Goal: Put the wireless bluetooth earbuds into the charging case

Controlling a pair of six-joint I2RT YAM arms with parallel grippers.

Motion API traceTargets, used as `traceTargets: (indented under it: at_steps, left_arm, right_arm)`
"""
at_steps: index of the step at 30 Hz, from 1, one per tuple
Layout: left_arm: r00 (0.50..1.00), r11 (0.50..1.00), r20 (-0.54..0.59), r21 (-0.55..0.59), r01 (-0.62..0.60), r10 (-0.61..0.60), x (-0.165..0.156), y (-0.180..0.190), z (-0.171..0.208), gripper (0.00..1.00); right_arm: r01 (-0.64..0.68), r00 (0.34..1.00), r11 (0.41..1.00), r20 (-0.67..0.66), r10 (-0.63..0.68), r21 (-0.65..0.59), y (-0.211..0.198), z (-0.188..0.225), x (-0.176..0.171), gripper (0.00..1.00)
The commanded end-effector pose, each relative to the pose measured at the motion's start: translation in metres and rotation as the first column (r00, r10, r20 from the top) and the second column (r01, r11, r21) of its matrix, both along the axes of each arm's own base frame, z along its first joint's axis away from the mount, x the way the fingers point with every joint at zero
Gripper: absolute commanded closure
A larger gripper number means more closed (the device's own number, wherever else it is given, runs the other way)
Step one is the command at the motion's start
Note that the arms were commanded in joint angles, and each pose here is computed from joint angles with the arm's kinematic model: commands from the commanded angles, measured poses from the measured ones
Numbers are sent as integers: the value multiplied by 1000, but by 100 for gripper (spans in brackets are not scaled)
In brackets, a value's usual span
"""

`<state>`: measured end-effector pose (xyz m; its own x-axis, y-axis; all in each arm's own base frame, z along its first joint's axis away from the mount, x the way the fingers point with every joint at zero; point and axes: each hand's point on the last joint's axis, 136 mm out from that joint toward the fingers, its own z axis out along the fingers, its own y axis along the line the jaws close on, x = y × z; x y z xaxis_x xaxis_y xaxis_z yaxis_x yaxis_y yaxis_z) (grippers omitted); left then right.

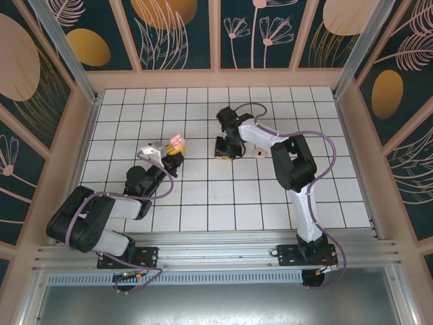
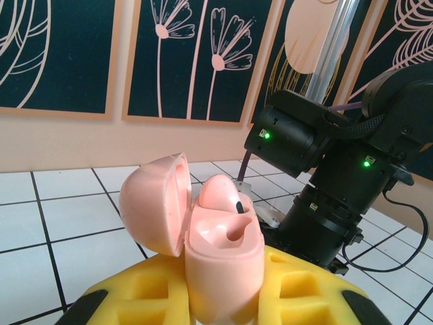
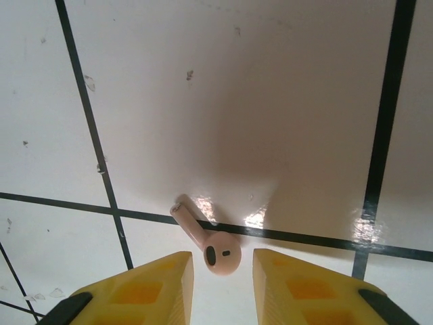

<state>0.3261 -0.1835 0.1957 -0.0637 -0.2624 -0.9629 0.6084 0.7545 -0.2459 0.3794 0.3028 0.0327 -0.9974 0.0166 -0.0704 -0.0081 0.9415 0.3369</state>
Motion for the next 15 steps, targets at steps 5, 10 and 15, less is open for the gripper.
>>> traceTargets:
  at_steps: [5,10,15]
  left_arm:
    - [998,1000,55,2,-1,1,0,1,15,93]
    - [998,1000,56,8,2,-2,-1,1,15,93]
    - [998,1000,60,12,5,-5,-1,0,17,93]
  right_arm:
    - [-11,1000,1000,-29,11,0,1,-12,-5,72]
    - [-16,999,1000,-39,15,-8,1,-17,-9,73]
    - [-24,999,1000,-50,23,-18,-1,-24,-14,73]
